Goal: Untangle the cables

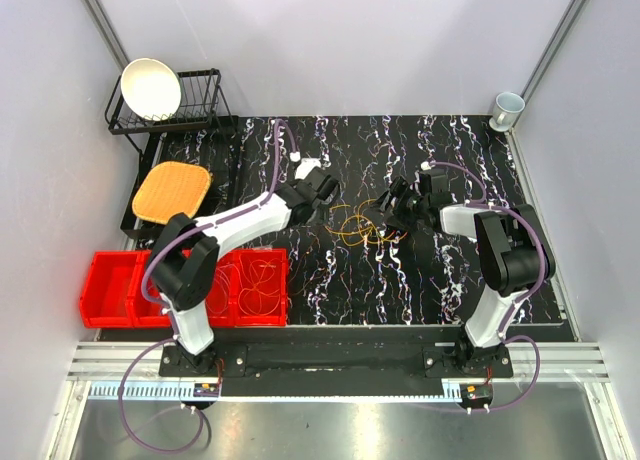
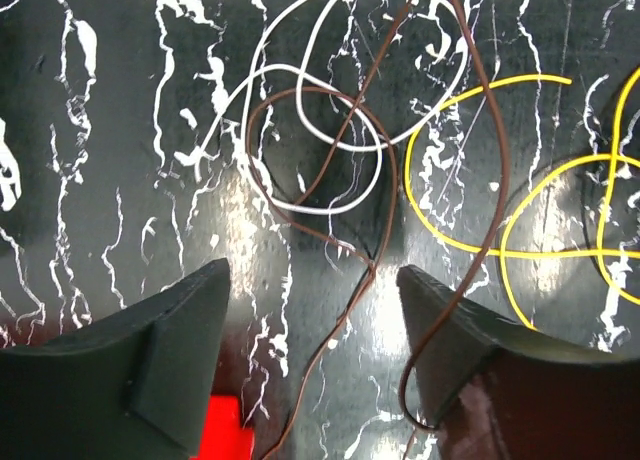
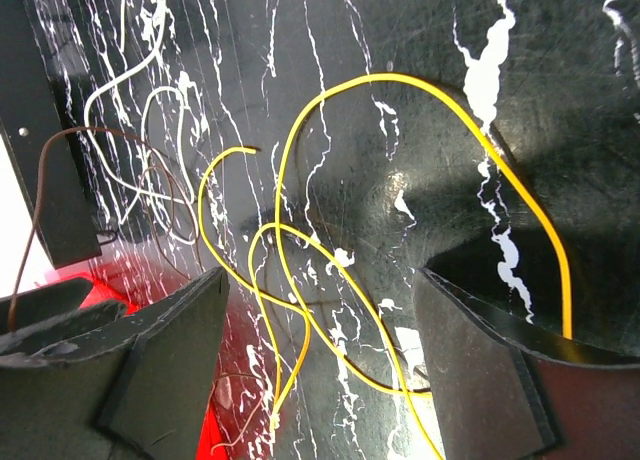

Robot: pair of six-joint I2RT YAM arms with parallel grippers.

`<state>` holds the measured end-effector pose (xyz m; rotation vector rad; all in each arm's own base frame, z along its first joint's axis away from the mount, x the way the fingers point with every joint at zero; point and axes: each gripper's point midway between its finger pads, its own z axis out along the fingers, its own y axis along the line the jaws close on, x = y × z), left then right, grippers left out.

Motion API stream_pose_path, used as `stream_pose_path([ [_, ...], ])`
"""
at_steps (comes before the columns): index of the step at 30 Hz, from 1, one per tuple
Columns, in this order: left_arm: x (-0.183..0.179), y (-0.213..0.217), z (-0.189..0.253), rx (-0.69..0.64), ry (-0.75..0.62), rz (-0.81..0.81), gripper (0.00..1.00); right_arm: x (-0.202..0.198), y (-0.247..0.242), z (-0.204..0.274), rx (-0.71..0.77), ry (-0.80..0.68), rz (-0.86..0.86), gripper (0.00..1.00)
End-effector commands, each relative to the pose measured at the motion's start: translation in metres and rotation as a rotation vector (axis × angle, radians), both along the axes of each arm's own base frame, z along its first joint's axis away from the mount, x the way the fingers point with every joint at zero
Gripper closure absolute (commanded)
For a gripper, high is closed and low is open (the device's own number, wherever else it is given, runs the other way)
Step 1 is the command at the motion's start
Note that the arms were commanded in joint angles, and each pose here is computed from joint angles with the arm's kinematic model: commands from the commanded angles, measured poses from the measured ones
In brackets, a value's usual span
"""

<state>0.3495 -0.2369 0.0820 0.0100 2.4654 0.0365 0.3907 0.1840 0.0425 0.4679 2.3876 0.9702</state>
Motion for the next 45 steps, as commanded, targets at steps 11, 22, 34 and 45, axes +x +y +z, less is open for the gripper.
stream_pose_path([
  [11,-0.029,-0.022,0.017,-0.102,-0.088,0.002,0.01,0.009,0.012,0.01,0.039,-0.029,0.032,0.2],
  [22,-0.014,-0.023,-0.023,-0.16,-0.032,0.05,0.19,0.009,0.012,0.009,0.042,-0.025,0.033,0.2],
  [34,0.001,-0.023,-0.045,-0.17,-0.01,0.042,0.35,0.009,0.013,0.006,0.046,-0.016,0.036,0.21],
  [45,0.009,-0.022,-0.059,-0.171,0.013,0.047,0.55,0.01,0.013,0.002,0.043,-0.008,0.037,0.2],
])
